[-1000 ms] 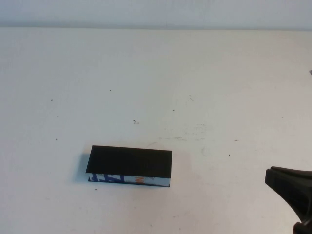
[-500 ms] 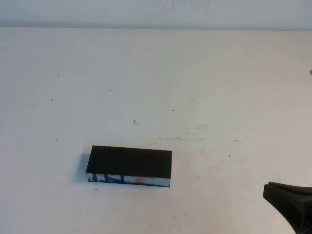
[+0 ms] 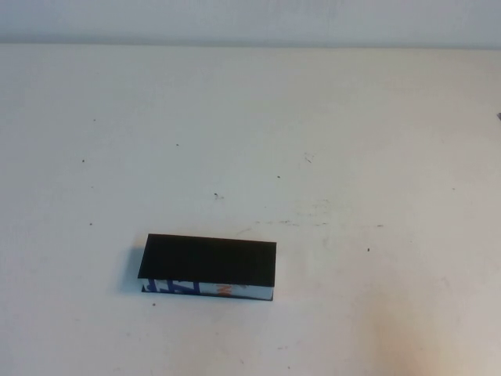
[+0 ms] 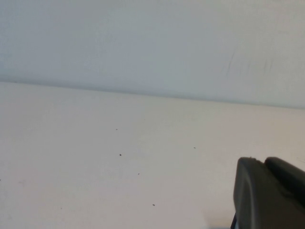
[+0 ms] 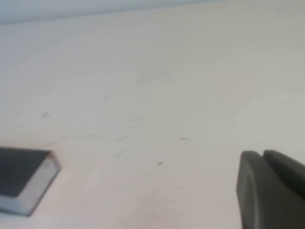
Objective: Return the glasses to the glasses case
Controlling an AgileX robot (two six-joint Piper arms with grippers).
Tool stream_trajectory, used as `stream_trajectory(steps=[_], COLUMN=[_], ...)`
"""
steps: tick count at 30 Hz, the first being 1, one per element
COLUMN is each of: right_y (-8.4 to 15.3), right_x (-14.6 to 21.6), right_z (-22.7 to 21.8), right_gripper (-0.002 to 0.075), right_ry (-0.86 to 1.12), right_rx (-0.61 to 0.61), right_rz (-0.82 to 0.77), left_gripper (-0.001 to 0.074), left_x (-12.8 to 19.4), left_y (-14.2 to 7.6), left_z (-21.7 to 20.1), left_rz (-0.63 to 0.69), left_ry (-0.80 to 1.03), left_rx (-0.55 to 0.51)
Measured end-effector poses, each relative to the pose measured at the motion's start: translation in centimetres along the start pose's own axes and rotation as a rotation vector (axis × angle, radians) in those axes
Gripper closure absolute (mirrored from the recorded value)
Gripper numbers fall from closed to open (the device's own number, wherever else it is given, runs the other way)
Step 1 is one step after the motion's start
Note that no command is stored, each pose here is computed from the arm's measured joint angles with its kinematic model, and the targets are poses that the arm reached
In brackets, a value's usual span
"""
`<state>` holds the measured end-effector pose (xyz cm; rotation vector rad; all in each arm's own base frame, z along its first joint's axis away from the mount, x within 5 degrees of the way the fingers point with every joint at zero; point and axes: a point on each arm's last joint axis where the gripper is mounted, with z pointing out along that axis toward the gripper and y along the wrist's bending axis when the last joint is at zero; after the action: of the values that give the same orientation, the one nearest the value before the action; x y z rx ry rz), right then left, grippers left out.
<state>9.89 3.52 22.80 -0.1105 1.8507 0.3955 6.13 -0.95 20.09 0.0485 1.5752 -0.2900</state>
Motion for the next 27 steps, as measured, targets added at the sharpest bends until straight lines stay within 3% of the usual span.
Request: stream_trajectory(steps=[4, 8, 12, 18, 27], right_y=[-2.1, -2.8, -2.7, -2.6, -2.6], right_x=[2.3, 3.8, 4.5, 6.1, 6.2], right_z=[-1.8, -3.1, -3.8, -3.7, -3.7], right_gripper=[0.0737, 0.0737, 0.0737, 0.0737, 0.0737], right_ry=[-0.11, -0.221, -0.219, -0.051, -0.047], right_rx=[0.164, 0.244, 0.253, 0.253, 0.251], right_rz=[0.042, 0.051, 0.047, 0.06, 0.066], left_gripper=[0.0736, 0.0736, 0.0736, 0.0736, 0.0736], left_x=[0.0, 0.0, 0.0, 0.0, 0.0], left_y=[0.0, 0.0, 0.0, 0.1, 0.1], left_z=[0.0, 0.0, 0.0, 0.0, 0.0], left_rz=[0.0, -0.001, -0.001, -0.001, -0.001], left_ry=[0.0, 0.0, 0.0, -0.001, -0.001], left_rx=[-0.002, -0.002, -0.004, -0.006, -0.009])
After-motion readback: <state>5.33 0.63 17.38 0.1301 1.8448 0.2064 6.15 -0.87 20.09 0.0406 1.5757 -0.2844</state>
